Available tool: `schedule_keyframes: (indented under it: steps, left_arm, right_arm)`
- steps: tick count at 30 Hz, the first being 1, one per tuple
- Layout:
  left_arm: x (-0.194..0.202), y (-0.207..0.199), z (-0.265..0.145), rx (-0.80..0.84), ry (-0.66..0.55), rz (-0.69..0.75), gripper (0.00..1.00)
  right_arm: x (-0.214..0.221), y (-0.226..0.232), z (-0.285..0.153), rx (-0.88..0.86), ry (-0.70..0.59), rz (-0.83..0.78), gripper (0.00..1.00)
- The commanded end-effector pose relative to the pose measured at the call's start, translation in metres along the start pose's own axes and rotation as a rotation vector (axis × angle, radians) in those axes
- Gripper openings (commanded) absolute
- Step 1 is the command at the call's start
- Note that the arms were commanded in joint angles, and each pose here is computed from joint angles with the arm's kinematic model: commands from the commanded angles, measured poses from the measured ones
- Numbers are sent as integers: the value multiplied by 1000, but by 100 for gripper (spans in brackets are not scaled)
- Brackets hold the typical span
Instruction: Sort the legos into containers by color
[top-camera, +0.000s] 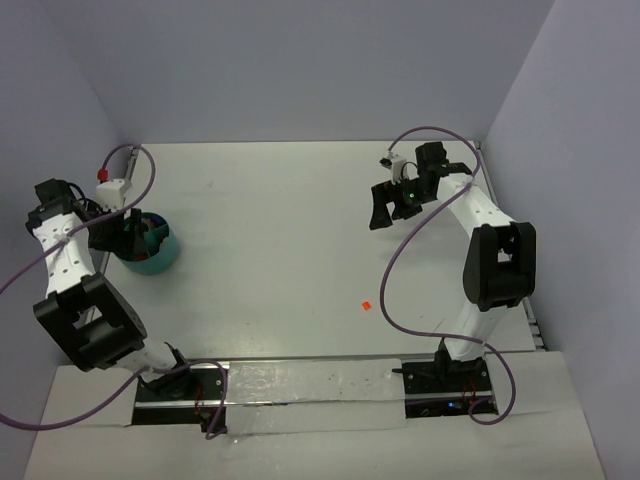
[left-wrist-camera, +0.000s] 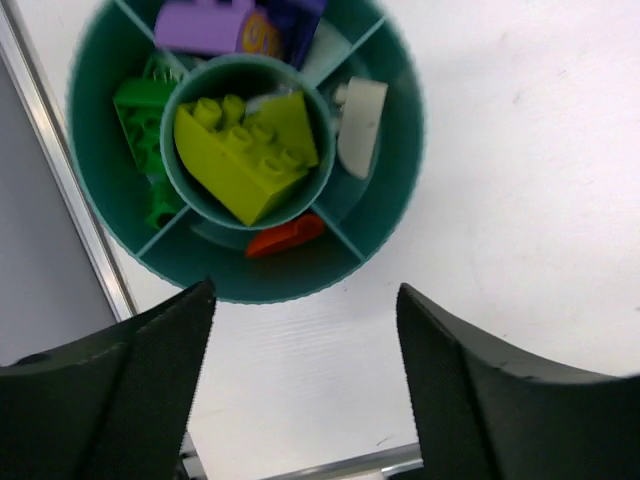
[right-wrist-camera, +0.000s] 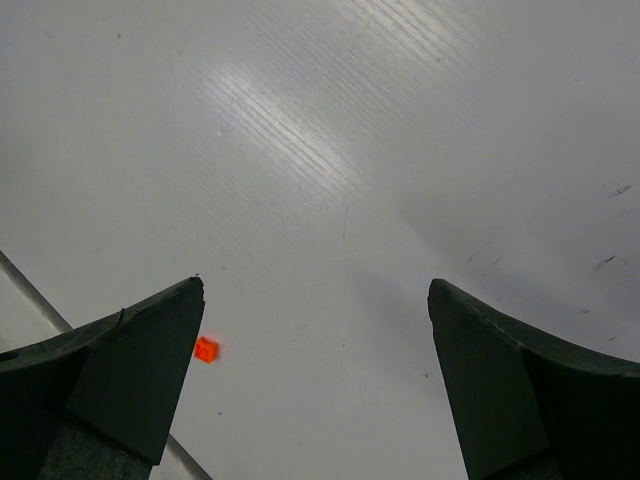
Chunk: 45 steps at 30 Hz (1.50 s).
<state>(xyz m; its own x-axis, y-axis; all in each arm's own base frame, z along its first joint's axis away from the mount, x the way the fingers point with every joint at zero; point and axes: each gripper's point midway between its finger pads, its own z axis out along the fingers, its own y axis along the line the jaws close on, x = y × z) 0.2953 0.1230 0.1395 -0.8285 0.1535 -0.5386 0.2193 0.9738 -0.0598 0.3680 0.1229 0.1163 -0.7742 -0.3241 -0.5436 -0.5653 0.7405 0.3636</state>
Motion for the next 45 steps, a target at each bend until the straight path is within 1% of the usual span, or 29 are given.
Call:
schedule_keyframes:
  steps: [1,3,4,5,6,7,9,10,12,13,14,16,18,19,20,21,22,23,24,25,27,30,33,36,37,39,41,45]
  left_arm:
    - [-69,-39,-61,111,-247,203,99]
    - [-99,-71,-76,173,-304,320,99]
    - [-105,-74,-82,179,-316,344,99]
    - [-116,-103,-80,237,-309,430,99]
    - [-122,-125,-77,280,-309,484,99]
    - [-128,-162,-69,350,-304,569,99]
    - [-128,-204,-53,447,-295,672,99]
    - [-124,-243,-45,538,-288,761,99]
    - [-111,-305,-25,707,-288,901,99]
    - [-110,-306,-15,716,-283,922,99]
    - [-98,-341,-4,829,-265,985,99]
    - [-87,-375,8,930,-279,1096,97]
    - [-69,-424,26,1083,-294,1203,94]
    - [-56,-441,36,1134,-278,1236,92]
    - [-52,-453,41,1169,-310,1308,90]
    - [-47,-464,48,1183,-307,1331,89]
    - [-45,-476,53,1188,-308,1346,87]
    - [-43,-497,64,1190,-306,1358,86]
    - [-35,-514,66,1202,-292,1375,81]
    - [-37,-528,74,1179,-287,1330,78]
    - [-34,-543,84,1138,-298,1329,75]
    - [-14,-559,91,1136,-349,1389,68]
    - [8,-571,85,1224,-399,1458,67]
    - [19,-580,86,1295,-408,1509,65]
    - [23,-580,86,1317,-389,1517,64]
    - [41,-580,92,1374,-310,1530,59]
    - [41,-586,92,1398,-324,1569,55]
    - [54,-588,100,1433,-283,1614,51]
  right_arm:
    - [-12,5,-8,7,-27,-42,100]
    - [-11,5,-9,8,-31,-32,100]
    - [-11,5,-9,8,-33,-28,100]
    - [-10,5,-10,5,-39,-10,100]
    - [-8,4,-11,2,-43,7,100]
    - [-6,1,-13,-9,-49,34,100]
    - [-2,-3,-16,-20,-59,79,100]
    - [0,-9,-20,-15,-68,104,100]
    - [4,-20,-28,-9,-92,145,100]
    - [4,-24,-32,-1,-101,159,100]
    - [8,-32,-38,7,-114,186,100]
    - [10,-38,-46,16,-134,216,100]
    - [15,-47,-56,28,-156,257,100]
    - [18,-49,-58,29,-159,272,100]
    - [20,-51,-60,31,-167,293,100]
    - [24,-56,-66,45,-181,316,100]
    - [26,-59,-70,55,-188,328,100]
    - [26,-61,-74,70,-199,338,100]
    - [29,-66,-82,98,-216,350,100]
    - [30,-68,-86,114,-227,353,100]
    - [32,-71,-95,134,-247,359,100]
    - [37,-76,-109,155,-289,368,100]
    - [52,-79,-113,154,-303,389,100]
    - [60,-79,-120,157,-324,388,100]
    - [64,-79,-120,154,-325,395,100]
    - [68,-76,-124,155,-335,384,100]
    - [70,-74,-130,158,-344,373,100]
    - [70,-73,-135,160,-351,358,100]
